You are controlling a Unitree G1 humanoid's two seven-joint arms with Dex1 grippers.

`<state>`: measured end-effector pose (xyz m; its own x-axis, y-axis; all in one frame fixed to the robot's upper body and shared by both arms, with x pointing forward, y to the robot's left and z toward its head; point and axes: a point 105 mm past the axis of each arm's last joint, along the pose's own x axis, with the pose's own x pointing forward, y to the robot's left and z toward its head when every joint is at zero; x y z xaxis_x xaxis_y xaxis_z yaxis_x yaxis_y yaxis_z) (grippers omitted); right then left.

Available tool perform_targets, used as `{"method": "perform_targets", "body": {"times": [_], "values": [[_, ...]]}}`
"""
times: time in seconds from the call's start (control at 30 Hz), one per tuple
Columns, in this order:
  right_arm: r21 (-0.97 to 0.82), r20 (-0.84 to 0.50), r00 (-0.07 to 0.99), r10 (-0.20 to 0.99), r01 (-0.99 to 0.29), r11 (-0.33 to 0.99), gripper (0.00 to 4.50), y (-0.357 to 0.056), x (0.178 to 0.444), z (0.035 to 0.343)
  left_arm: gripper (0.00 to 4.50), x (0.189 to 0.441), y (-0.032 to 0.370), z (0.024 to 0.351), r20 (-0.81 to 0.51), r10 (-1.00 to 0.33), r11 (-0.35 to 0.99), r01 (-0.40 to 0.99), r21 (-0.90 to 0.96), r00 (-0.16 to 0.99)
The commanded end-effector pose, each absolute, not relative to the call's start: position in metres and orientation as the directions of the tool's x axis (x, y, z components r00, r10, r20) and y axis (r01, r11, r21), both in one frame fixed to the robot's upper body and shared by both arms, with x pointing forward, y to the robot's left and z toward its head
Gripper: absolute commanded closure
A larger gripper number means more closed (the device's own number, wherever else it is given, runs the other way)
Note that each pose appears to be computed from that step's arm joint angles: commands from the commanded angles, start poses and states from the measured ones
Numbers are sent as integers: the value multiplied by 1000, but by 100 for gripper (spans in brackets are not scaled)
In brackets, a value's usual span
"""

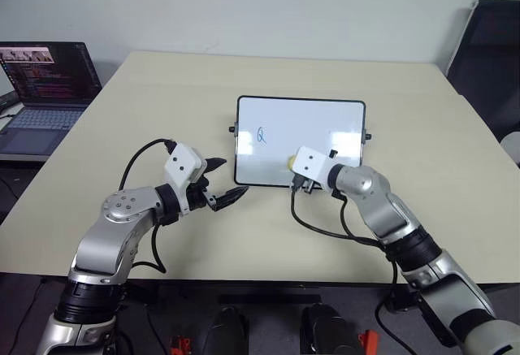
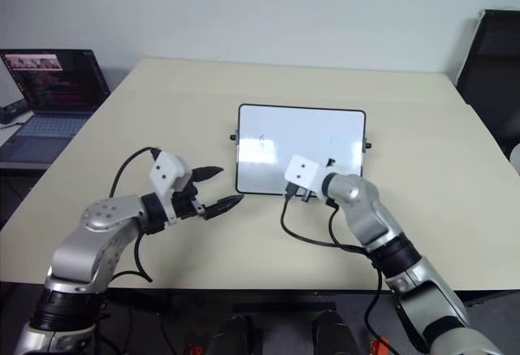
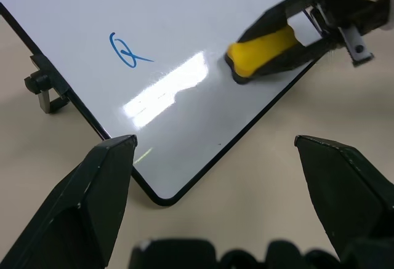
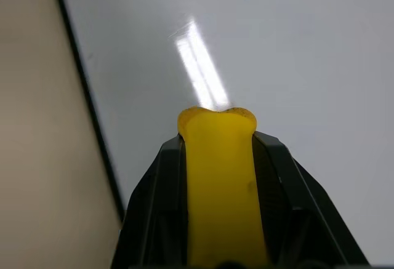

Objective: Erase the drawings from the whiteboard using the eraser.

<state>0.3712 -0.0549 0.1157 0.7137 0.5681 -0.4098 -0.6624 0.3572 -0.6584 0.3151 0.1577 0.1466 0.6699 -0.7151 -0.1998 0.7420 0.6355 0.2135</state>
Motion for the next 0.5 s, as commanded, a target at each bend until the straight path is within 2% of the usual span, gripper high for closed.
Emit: {"method": "perform_targets", "body": {"times": [0.03,0.27,0.5], "values": [[-628,-461,732,502,-669,398,338,-72,375,101,0,316,152,163,-152,-730,622,740,257,666],[-730,-240,893,380,-424,536,338,-101,415,156,0,319,144,176,-113,-753,604,749,272,649],[-740,-218,931,293,-354,572,338,-133,426,162,0,320,140,181,-99,-761,597,752,280,641]]}}
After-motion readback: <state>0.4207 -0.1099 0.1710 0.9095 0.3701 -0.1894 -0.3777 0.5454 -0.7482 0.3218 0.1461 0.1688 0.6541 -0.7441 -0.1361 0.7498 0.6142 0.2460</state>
